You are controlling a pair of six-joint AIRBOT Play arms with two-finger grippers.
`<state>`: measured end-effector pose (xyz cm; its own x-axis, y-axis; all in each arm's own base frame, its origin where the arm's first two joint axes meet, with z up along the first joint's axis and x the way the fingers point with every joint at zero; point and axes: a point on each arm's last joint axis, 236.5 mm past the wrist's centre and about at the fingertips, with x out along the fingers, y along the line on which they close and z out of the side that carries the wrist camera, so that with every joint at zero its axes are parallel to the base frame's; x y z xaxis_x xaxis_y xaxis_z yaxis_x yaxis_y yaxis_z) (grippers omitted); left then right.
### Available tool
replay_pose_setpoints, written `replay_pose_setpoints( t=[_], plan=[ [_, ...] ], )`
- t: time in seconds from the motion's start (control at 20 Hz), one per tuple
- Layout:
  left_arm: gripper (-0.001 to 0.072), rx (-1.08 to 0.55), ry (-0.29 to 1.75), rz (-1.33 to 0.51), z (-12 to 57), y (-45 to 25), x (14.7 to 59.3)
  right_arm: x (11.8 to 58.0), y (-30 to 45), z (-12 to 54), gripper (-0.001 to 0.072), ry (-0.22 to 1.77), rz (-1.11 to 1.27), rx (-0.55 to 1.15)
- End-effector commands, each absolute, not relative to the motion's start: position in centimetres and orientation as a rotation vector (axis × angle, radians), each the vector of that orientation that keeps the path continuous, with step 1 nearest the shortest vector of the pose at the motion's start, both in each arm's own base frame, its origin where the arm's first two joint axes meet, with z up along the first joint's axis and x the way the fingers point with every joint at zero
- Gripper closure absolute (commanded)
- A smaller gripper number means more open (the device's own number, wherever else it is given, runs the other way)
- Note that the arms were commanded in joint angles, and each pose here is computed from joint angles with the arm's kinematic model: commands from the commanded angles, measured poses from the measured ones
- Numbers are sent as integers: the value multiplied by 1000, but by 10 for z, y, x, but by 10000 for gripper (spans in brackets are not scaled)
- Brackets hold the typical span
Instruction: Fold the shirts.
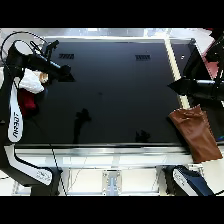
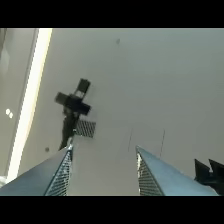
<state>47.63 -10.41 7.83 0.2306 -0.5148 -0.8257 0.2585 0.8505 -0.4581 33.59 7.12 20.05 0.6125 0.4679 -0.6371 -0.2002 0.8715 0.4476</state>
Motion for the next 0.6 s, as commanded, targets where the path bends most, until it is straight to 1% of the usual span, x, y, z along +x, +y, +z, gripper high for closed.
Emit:
replay_pose_setpoints(
  t=[0.0,0.05,0.1,0.2,0.25,0.35,0.4,0.55],
  plan=[
    [428,-170,1075,-322,72,-42,526,338,71,202,266,816,391,351],
    [222,-202,987,-255,84,-19,545,338,71,202,266,817,391,351],
    [197,-298,906,-151,98,10,561,338,70,202,266,817,390,351],
    [203,-530,787,57,114,80,574,339,70,203,266,811,388,351],
    [203,-639,745,154,117,118,572,341,69,204,266,801,383,352],
    [203,-776,692,304,117,188,554,346,66,208,266,773,371,354],
    [203,-839,668,371,115,219,542,350,65,211,266,753,363,356],
    [199,-913,657,501,103,289,502,360,60,219,267,708,332,385]
  ],
)
